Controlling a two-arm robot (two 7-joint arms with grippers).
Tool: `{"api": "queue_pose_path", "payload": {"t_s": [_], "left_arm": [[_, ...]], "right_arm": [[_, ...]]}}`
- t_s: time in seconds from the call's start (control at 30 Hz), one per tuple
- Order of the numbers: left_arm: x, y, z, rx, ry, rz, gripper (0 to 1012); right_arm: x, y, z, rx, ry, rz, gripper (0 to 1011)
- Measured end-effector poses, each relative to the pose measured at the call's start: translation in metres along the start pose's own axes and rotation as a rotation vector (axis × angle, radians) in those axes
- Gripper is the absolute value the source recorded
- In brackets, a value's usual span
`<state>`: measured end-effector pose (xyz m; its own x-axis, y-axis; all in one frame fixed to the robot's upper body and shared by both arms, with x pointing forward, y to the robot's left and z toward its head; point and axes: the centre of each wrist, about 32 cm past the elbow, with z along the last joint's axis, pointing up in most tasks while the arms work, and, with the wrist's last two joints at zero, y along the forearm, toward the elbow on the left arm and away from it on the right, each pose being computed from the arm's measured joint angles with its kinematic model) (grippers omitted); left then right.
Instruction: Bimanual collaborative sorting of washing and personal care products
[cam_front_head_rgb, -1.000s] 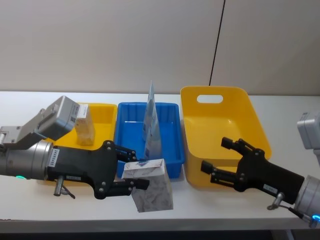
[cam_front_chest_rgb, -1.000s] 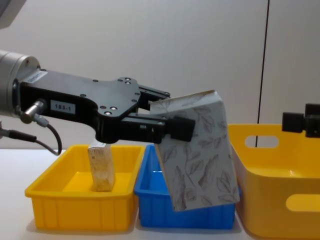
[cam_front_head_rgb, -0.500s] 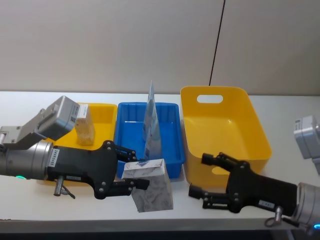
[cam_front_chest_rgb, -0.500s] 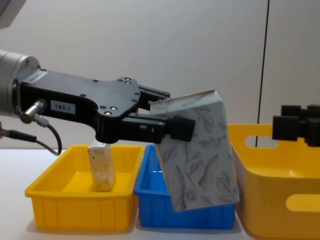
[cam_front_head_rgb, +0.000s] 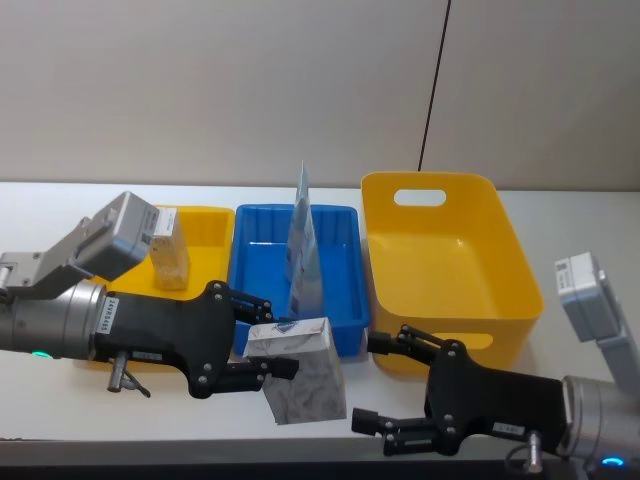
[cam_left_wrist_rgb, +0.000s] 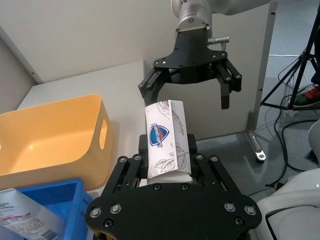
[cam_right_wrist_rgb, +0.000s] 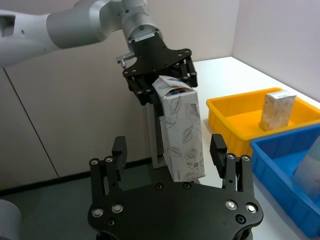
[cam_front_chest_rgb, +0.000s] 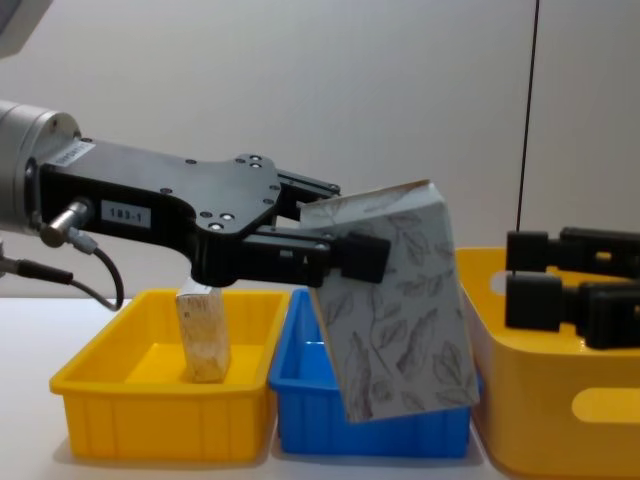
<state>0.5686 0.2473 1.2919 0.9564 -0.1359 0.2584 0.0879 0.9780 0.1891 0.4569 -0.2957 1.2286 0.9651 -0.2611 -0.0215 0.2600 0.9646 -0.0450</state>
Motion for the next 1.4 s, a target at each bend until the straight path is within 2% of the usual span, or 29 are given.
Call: {"api": "queue_pose_path", "payload": {"t_s": [0.33,0.77,1.4], "left_arm": [[0.0000,0.0000,0.0000,0.000,0.000,0.000,365],[0.0000,0.0000,0.0000,0.000,0.000,0.000,365],[0.0000,0.0000,0.0000,0.000,0.000,0.000,365]], "right_arm": [[0.010,0.008,-0.008,-0.005,-0.058,0.036,1003],[0.022,0.022,-0.013,-0.002,-0.094,0.067,1003],[0.034,0.037,-0.017,-0.004,-0.097,0.078,1003]]}}
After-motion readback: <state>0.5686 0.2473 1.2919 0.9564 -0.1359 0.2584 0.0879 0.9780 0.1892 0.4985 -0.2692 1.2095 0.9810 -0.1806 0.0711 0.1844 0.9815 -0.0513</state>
